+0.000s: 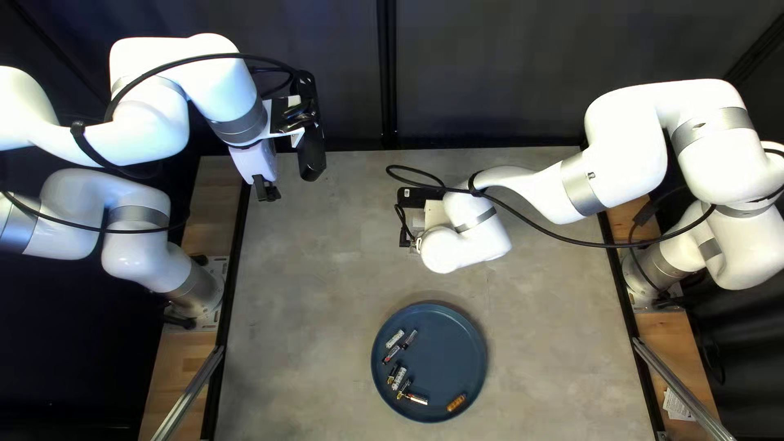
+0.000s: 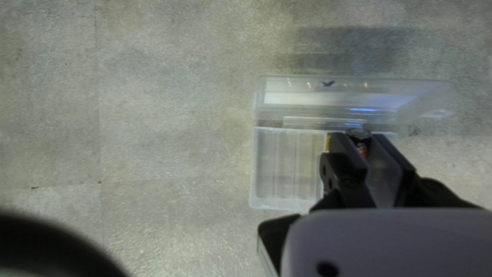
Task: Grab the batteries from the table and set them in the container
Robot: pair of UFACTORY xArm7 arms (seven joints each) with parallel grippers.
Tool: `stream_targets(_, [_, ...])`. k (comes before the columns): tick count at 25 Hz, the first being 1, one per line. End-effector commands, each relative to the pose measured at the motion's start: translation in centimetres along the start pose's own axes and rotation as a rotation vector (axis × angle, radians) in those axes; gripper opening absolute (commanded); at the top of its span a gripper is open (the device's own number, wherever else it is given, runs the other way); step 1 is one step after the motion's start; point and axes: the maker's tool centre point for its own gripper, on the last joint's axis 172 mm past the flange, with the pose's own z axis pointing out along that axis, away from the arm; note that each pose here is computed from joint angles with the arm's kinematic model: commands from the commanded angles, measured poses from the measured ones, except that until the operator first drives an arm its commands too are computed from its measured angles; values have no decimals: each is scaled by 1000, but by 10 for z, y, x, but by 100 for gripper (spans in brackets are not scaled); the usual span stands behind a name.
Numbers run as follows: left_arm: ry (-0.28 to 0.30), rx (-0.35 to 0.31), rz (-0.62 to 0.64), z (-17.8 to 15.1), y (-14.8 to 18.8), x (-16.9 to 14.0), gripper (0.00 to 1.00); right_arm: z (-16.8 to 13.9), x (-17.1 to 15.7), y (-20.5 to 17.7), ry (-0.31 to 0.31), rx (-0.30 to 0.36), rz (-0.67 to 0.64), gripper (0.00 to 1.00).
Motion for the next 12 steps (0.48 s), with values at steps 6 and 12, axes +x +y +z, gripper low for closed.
stream_targets(6, [0, 0, 0, 0, 0, 0, 100, 4, -4, -2, -17, -41, 26, 0])
stream_targets(12, [0, 0, 0, 0, 0, 0, 100, 3, -1, 3, -24, -51, 47, 49])
